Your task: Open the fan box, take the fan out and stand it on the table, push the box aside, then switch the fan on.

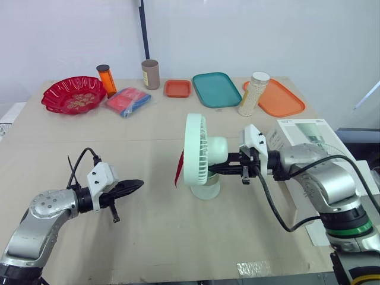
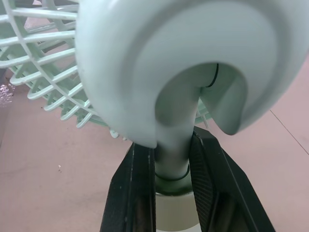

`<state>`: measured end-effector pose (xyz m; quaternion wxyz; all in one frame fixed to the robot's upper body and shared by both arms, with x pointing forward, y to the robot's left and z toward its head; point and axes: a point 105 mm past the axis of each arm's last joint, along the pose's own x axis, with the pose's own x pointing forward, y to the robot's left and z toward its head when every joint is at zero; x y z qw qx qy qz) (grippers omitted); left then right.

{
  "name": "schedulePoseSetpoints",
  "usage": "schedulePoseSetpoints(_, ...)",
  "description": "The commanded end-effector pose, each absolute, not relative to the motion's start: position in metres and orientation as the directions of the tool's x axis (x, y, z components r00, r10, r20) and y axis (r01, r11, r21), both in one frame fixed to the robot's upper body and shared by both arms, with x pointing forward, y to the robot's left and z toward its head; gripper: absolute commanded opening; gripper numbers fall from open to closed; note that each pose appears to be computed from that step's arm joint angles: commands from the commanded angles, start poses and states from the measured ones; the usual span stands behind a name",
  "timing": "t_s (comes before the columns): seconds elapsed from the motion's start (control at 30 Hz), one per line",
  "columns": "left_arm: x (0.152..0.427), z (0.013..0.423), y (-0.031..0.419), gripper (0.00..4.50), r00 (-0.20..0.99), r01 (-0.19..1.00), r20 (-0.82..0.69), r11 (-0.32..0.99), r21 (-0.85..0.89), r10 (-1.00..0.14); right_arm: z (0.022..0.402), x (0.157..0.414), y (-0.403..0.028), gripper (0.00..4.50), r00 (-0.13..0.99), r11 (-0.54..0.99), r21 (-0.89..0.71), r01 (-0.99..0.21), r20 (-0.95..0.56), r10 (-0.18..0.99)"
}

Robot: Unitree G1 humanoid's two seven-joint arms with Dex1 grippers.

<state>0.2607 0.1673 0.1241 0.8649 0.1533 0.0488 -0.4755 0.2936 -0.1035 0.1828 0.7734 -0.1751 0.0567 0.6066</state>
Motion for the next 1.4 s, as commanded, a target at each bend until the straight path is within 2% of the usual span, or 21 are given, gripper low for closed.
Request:
schedulePoseSetpoints(0.03, 0.26, 0.131, 0.167, 0.01, 0.545, 0.833, -0.216, 0.493, 0.25, -0.81, 0.187, 0.291, -0.108, 0.4, 0.262, 0.194, -0.238, -0.952, -0.298, 0.918)
schedulePoseSetpoints(0.27, 0.26, 0.132, 0.164, 0.01, 0.543, 0.834, -0.211, 0.492, 0.251, -0.813, 0.181, 0.29, -0.113, 0.4, 0.271, 0.193, -0.26, -0.946, -0.306, 0.913)
schedulePoseSetpoints(0.3, 0.261, 0.132, 0.165, 0.0, 0.543, 0.834, -0.211, 0.492, 0.251, -0.813, 0.18, 0.291, -0.114, 0.9, 0.274, 0.196, -0.262, -0.945, -0.306, 0.912)
schedulePoseSetpoints(0.43, 0.262, 0.133, 0.165, 0.0, 0.543, 0.834, -0.211, 0.491, 0.253, -0.813, 0.178, 0.289, -0.114, 2.34, 0.272, 0.19, -0.268, -0.944, -0.311, 0.911)
schedulePoseSetpoints(0.47, 0.262, 0.133, 0.164, 0.0, 0.543, 0.833, -0.21, 0.491, 0.253, -0.813, 0.178, 0.289, -0.114, 2.96, 0.272, 0.191, -0.269, -0.944, -0.311, 0.911)
schedulePoseSetpoints(0.5, 0.262, 0.133, 0.164, 0.0, 0.543, 0.834, -0.21, 0.491, 0.253, -0.813, 0.178, 0.29, -0.114, 3.38, 0.277, 0.195, -0.27, -0.943, -0.31, 0.91)
schedulePoseSetpoints(0.6, 0.262, 0.133, 0.163, 0.0, 0.541, 0.835, -0.209, 0.49, 0.251, -0.814, 0.178, 0.29, -0.114, 4.45, 0.281, 0.199, -0.27, -0.942, -0.309, 0.909)
schedulePoseSetpoints(1.13, 0.262, 0.132, 0.162, 0.0, 0.539, 0.836, -0.207, 0.489, 0.247, -0.817, 0.172, 0.285, -0.122, 4.45, 0.273, 0.192, -0.254, -0.948, -0.34, 0.9)
schedulePoseSetpoints(1.4, 0.261, 0.132, 0.163, 0.0, 0.533, 0.84, -0.209, 0.482, 0.248, -0.82, 0.164, 0.276, -0.142, 4.45, 0.291, 0.203, -0.247, -0.948, -0.405, 0.867)
